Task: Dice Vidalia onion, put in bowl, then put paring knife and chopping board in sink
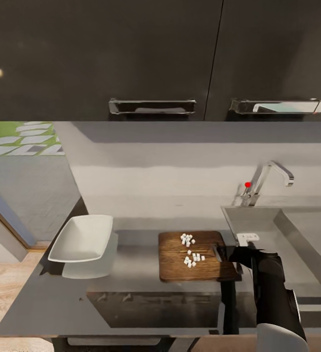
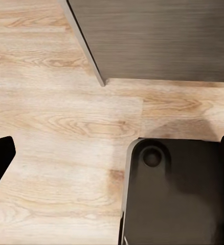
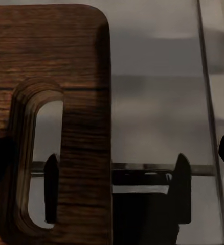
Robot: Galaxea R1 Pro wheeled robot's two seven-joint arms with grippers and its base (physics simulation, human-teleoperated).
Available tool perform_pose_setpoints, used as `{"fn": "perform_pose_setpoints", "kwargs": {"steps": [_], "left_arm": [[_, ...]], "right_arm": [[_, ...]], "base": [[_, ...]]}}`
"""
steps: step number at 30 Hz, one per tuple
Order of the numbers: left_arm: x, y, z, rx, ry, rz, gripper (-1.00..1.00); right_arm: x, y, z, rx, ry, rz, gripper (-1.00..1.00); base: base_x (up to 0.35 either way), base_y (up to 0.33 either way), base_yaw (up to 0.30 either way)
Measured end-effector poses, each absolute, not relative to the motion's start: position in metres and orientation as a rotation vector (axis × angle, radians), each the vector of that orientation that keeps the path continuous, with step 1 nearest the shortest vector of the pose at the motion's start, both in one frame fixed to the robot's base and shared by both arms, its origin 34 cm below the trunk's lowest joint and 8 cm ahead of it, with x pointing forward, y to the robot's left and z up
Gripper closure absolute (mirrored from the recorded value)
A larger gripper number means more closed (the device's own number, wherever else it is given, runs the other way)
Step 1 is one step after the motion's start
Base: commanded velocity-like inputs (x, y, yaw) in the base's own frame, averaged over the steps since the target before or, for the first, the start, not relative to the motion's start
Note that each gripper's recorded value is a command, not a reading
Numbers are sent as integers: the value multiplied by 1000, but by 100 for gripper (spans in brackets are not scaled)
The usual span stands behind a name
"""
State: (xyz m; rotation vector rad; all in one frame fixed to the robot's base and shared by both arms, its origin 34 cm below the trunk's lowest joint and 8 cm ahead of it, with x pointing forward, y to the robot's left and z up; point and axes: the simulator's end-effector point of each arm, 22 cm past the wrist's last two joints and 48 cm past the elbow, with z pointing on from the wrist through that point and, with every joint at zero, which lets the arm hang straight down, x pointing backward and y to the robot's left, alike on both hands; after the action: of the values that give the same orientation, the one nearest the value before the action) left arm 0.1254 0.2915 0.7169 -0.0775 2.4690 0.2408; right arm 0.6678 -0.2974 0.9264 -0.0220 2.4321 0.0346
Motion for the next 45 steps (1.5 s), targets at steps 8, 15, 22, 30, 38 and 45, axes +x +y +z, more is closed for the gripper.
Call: {"fn": "perform_pose_setpoints", "kwargs": {"steps": [8, 15, 22, 30, 38, 45], "left_arm": [[122, 291, 717, -76, 2479, 242, -100], [120, 291, 717, -76, 2487, 242, -100], [117, 291, 717, -75, 2497, 243, -100], [115, 291, 716, -73, 2506, 242, -100], [115, 290, 716, -74, 2506, 242, -100], [111, 291, 716, -72, 2515, 245, -100]], "right_arm": [[667, -297, 921, -22, 2442, 35, -100], [667, -295, 918, -10, 2444, 56, -100], [668, -299, 919, -12, 2441, 38, -100], [665, -297, 906, -22, 2468, 35, -100], [665, -297, 906, -22, 2468, 36, -100], [664, -297, 903, -22, 2474, 36, -100]], "base": [[0, 0, 68], [34, -54, 69], [-3, -50, 69], [-49, -53, 47], [-7, 0, 1], [0, 0, 0]]}}
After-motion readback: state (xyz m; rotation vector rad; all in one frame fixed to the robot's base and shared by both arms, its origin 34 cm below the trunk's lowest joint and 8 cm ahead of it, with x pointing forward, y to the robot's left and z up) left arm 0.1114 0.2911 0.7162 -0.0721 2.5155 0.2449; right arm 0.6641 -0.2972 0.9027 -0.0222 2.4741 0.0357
